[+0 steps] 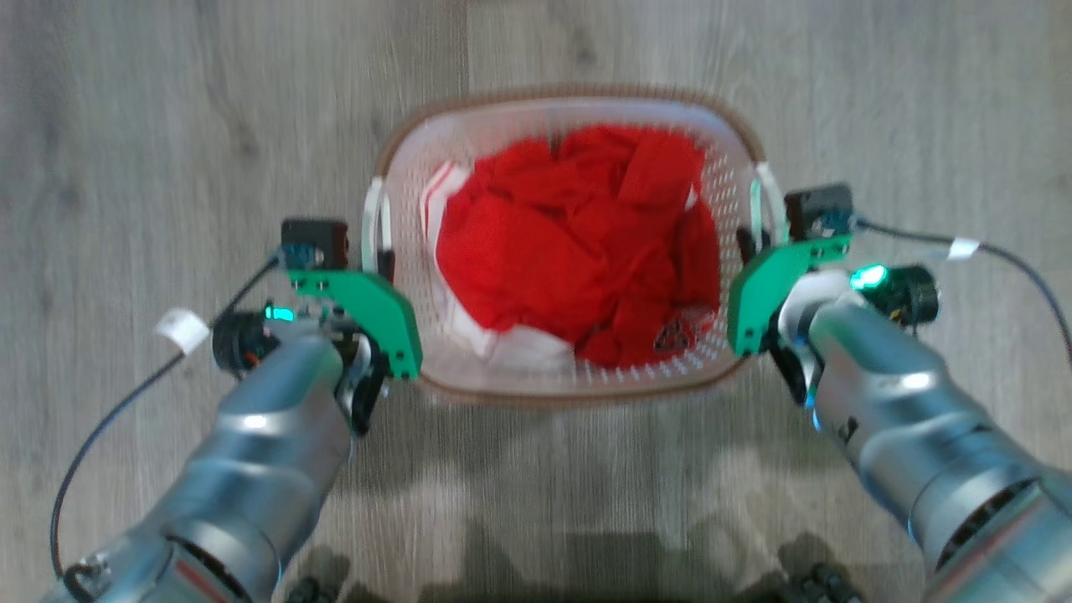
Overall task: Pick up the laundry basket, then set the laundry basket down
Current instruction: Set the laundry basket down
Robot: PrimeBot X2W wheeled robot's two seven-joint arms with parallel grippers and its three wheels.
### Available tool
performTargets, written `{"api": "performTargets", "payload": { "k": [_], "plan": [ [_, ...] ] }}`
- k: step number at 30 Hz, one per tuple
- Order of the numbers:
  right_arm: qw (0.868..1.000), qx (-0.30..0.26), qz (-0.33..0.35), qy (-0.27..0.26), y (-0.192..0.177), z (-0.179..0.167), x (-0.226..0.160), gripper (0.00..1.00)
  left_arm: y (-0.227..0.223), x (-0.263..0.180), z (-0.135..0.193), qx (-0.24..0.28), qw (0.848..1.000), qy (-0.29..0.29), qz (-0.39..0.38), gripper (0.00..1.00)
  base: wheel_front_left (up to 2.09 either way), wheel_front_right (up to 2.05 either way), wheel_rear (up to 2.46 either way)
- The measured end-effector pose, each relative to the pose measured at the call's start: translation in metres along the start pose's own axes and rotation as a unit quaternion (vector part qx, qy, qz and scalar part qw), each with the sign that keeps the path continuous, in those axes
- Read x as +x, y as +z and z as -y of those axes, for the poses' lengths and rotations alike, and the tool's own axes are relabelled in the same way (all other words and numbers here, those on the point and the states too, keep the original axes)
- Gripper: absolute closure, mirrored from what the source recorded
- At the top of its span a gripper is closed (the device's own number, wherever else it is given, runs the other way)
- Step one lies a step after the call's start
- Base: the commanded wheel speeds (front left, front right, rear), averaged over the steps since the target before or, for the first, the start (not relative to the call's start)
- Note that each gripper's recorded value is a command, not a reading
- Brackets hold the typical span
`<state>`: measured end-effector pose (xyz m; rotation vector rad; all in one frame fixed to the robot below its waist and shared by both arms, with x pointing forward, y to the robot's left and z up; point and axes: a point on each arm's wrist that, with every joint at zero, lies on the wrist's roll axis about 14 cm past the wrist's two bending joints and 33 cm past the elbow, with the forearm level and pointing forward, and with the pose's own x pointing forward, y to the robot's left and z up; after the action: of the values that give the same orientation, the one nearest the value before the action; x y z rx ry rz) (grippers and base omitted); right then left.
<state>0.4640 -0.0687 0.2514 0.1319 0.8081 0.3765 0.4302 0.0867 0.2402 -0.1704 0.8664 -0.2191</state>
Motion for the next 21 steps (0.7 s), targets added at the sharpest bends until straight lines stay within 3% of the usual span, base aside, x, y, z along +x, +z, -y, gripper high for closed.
{"api": "performTargets", "payload": {
  "k": [13,21],
  "plan": [
    [0.998,0.018,-0.054,-0.002,-0.055,0.020,0.060,1.00,-0.035,0.052,-0.020,-0.005,0.999,0.006,-0.041,1.00,0.00,0.00,0.00],
    [0.998,0.015,-0.061,-0.005,-0.066,0.028,0.082,1.00,-0.044,0.069,-0.028,-0.004,0.999,0.009,-0.046,1.00,0.00,0.00,0.00]
  ]
}}
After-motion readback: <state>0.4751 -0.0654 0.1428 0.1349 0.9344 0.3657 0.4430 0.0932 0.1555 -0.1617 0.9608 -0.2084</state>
